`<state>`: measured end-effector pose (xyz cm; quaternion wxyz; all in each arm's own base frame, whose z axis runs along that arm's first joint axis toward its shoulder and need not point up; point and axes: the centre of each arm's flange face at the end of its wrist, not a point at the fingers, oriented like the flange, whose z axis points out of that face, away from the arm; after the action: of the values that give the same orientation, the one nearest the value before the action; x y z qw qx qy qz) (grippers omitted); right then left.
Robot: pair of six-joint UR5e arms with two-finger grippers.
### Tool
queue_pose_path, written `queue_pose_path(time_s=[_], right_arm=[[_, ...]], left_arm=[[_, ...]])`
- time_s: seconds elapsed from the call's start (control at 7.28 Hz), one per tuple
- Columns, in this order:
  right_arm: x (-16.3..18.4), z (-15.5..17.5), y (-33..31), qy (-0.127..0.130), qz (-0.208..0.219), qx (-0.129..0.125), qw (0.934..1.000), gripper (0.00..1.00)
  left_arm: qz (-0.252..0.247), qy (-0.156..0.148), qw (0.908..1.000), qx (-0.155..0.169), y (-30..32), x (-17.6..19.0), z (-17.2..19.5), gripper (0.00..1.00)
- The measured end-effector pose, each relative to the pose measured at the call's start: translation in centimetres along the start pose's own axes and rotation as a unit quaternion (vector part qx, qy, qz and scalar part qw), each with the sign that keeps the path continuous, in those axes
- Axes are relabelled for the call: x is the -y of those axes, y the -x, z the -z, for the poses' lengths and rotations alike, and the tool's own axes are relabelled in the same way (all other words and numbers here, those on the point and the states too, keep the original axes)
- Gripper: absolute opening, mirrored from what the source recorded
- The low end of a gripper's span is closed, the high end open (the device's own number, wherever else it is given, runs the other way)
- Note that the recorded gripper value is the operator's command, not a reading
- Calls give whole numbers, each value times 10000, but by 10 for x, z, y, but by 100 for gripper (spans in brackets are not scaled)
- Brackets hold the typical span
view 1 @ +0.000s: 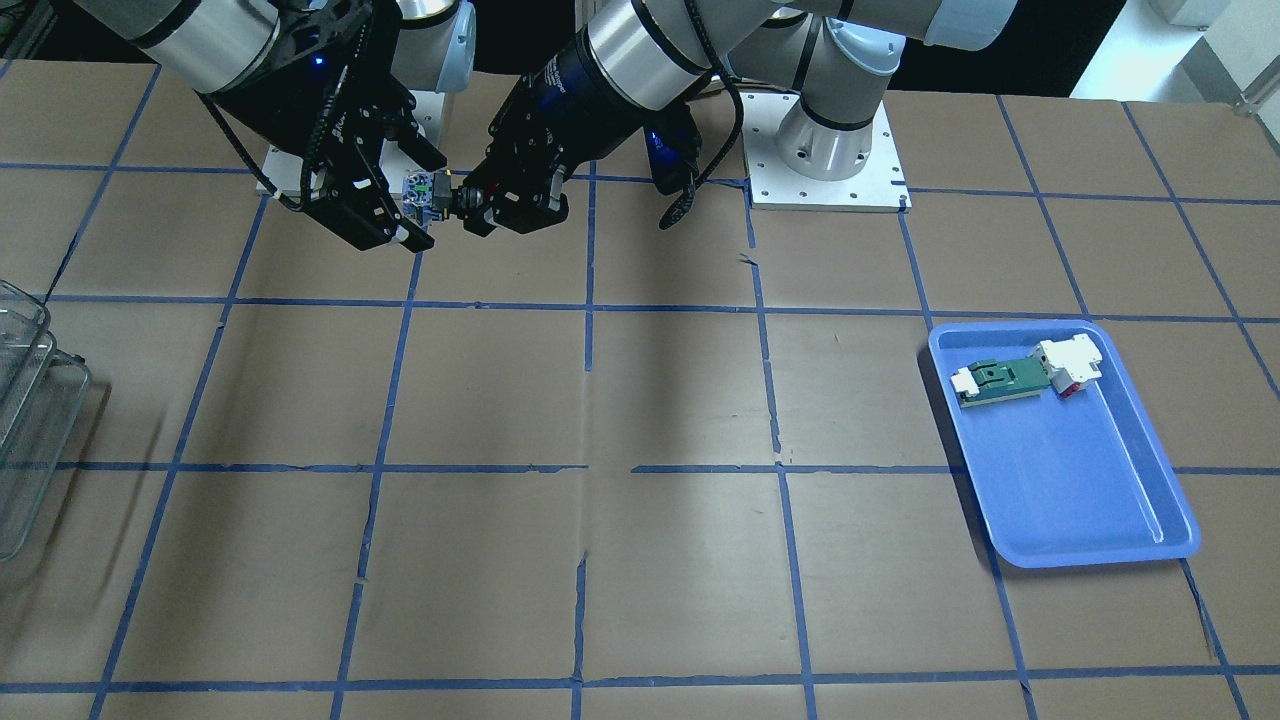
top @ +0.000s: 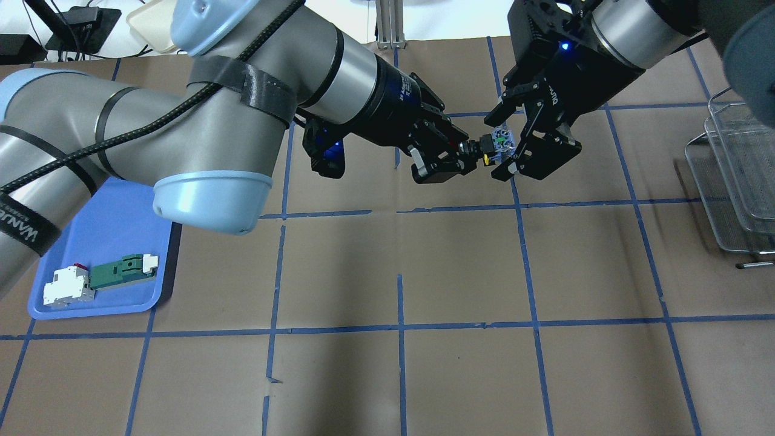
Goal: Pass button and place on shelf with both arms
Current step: 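Close the right gripper on the button's red cap beside the left gripper, then open the left gripper and carry the button to the wire rack with the right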
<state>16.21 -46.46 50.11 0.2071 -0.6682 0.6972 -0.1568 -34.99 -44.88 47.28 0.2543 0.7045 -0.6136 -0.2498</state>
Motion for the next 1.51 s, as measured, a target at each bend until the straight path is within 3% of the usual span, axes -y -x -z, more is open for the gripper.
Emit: queue_pose_path(time_s=[0.14,0.27,0.41,0.55,1.1,1.24,1.51], right_arm=[[2,3,6,4,5,2,10000,69],[2,4,10,9,8,6,10000,45],[2,4,11,8,17,7,10000,8],[2,4,11,4,34,2,10000,0],[4,8,11,-2,91,-53,9999,0],[5,8,11,-8,99,-61,9999,0],[5,9,12,-10,97,-61,9999,0]], left_arm=[[11,26,10000,8,1,-1,1,0],[34,69,10000,23,2,-2,2,0],[45,95,9999,26,2,-3,3,0],[44,110,9999,24,3,-4,5,0],[44,133,9999,17,5,-5,7,0],[44,136,9999,12,5,-5,7,60],[6,119,9999,-56,2,-5,9,88]])
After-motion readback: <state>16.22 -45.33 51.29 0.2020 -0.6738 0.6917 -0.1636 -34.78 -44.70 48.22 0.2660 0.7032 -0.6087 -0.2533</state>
